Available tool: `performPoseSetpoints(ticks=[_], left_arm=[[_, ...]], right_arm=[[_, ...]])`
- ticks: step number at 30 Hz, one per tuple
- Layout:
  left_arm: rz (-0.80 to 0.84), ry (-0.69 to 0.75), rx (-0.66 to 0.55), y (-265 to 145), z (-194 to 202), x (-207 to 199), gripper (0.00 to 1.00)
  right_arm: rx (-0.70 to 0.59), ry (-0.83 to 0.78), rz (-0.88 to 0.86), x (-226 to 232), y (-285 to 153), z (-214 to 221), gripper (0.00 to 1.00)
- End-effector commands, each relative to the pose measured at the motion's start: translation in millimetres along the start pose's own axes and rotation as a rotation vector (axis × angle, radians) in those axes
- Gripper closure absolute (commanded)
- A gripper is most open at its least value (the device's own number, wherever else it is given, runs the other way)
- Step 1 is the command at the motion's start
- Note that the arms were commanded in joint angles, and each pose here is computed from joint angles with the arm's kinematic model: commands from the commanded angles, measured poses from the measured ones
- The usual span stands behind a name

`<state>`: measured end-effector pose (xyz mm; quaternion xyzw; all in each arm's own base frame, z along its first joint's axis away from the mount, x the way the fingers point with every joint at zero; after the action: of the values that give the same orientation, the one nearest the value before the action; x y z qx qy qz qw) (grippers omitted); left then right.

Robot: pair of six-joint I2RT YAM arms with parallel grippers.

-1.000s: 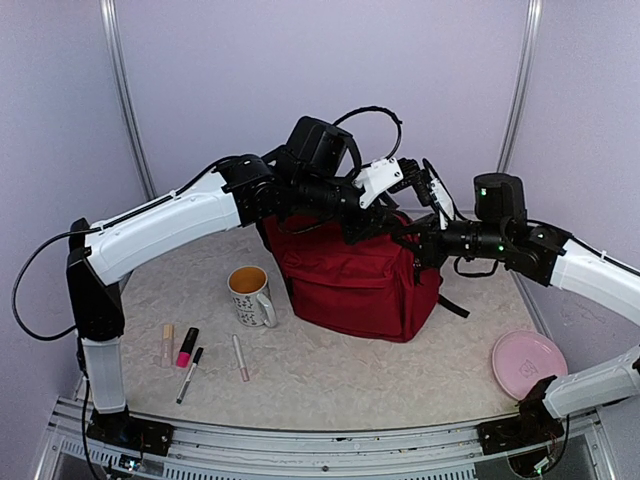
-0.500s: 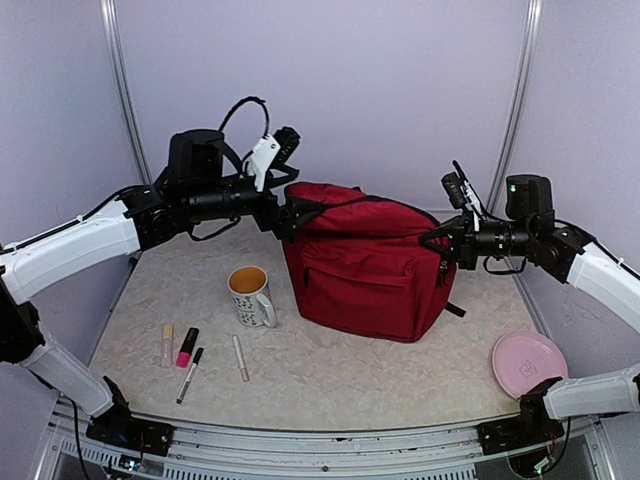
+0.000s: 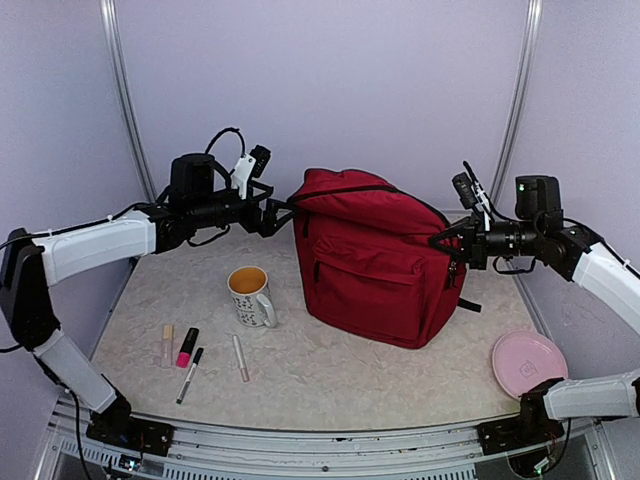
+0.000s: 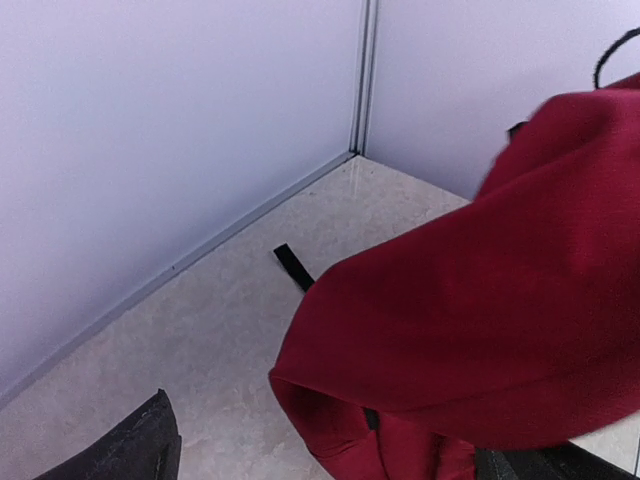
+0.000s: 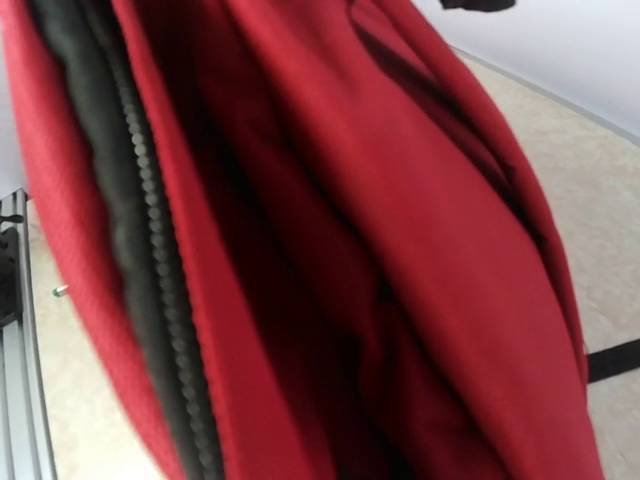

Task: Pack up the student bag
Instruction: Pass from the right arm to the left

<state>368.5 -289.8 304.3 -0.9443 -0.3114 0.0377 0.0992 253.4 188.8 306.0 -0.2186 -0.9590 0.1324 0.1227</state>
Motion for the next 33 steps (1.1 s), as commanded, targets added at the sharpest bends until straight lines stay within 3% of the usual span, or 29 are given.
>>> performPoseSetpoints(ticks=[1,4,11,16,21,22,30,32,33], left_arm=[[0.049,-0.105,-0.032,28,-9,10,0.01],[0.120,-0.128,-0.097,35,-17,2,0.01],[0.236,-0.232,-0.093,76,-6,-1,0.01],[0.346,-0.231,-0.118,76,6,-22,0.01],[0.347,-0.217,-0.111,81,27,-37,0.07],[0.355,-0.215,-0.116,81,31,-38,0.12],[0.561,-0.186,-0.136,83,48,-78,1.00],[0.642,-0.170,-0.138,78,50,-95,1.00],[0.658,-0.163,-0.146,74,50,-98,1.00]], right_arm=[[-0.076,-0.087,-0.012,6,-11,-31,1.00],[-0.073,-0.084,-0.004,4,-12,-30,1.00],[-0.094,-0.094,0.030,-6,-11,-37,1.00],[-0.128,-0.055,0.142,-37,-19,-50,1.00],[-0.202,-0.027,0.276,-77,-34,-72,1.00],[-0.213,-0.019,0.304,-86,-36,-75,1.00],[-0.272,0.087,0.364,-131,-28,-86,1.00],[-0.282,0.130,0.399,-143,-27,-87,1.00],[-0.286,0.159,0.441,-151,-28,-89,0.93]])
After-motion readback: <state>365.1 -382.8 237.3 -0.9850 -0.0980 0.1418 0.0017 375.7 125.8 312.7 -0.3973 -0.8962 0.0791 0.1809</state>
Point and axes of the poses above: each gripper's point midway between its finger pads, its own y axis out along the fingers, its own x axis along the line the jaws close on, z = x × y, the point moved 3 cm from there along -y, back along the fingers
